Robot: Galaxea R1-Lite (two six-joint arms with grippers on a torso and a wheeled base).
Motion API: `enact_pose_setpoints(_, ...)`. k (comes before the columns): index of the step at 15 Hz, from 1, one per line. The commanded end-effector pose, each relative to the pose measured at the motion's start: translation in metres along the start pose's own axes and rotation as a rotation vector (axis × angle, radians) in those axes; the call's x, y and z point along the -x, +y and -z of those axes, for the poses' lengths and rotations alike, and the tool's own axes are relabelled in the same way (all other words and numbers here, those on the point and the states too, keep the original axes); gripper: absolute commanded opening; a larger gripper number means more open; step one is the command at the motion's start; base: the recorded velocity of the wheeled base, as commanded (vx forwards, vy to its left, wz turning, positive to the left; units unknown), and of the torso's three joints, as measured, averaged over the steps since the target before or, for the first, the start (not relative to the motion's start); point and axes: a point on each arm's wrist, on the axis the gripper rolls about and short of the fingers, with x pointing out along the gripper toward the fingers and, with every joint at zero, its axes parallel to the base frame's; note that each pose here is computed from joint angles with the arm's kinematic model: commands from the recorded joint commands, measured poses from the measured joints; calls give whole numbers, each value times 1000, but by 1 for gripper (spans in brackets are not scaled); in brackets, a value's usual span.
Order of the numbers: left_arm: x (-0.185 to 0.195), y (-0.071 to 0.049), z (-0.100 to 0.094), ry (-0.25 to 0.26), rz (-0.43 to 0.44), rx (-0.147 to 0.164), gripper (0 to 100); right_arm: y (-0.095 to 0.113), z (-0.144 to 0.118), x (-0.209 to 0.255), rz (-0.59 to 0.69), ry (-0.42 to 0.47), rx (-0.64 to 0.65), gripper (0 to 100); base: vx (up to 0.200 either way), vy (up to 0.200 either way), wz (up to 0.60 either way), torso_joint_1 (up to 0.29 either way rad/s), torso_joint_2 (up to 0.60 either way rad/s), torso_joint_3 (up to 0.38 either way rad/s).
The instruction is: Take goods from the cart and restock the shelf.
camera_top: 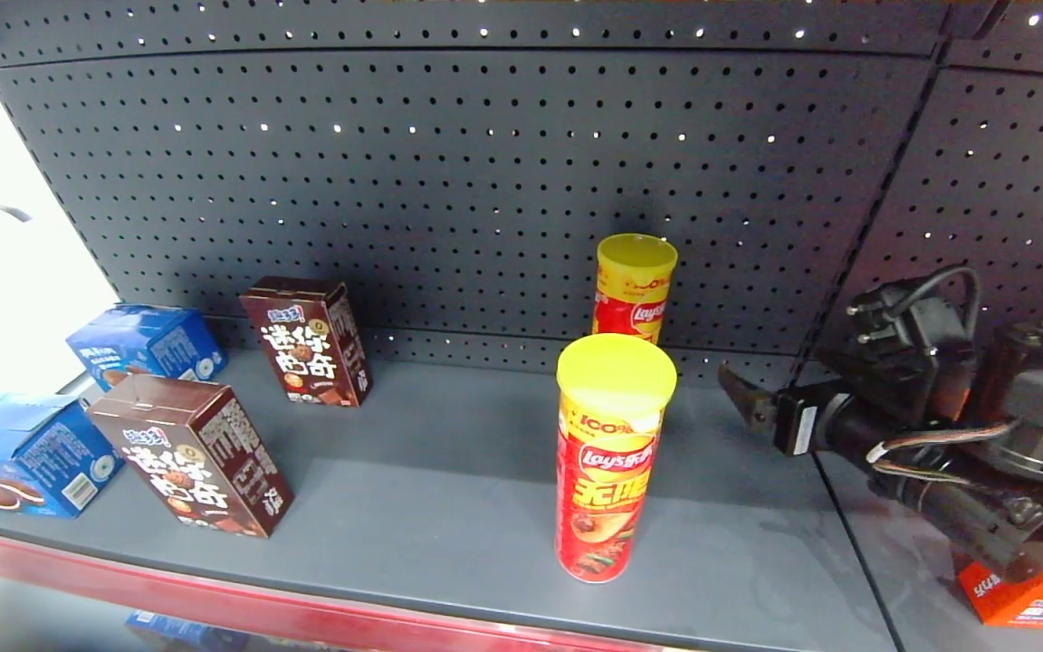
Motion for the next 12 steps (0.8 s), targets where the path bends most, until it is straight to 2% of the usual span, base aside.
enact_pose_setpoints(1,0,0,0,1,-1,0,100,-24,-27,25,65,-105,-9,100,0,0,0,0,0,0)
enact_pose_setpoints(4,0,0,0,1,-1,0,100,-41,-43,41,145,-172,76,100,0,0,0,0,0,0)
enact_pose_setpoints(5,0,0,0,1,-1,0,100,-42,-46,43,146,-184,76,100,0,0,0,0,0,0)
enact_pose_setpoints(6,0,0,0,1,-1,0,100,-50,-64,61,171,-248,66,100,0,0,0,0,0,0)
enact_pose_setpoints(8,0,0,0,1,-1,0,100,-56,-74,84,184,-273,73,100,0,0,0,0,0,0)
enact_pose_setpoints(10,0,0,0,1,-1,0,100,-69,-72,116,227,-225,87,100,0,0,0,0,0,0)
enact_pose_setpoints(12,0,0,0,1,-1,0,100,-78,-63,154,245,-206,43,100,0,0,0,0,0,0)
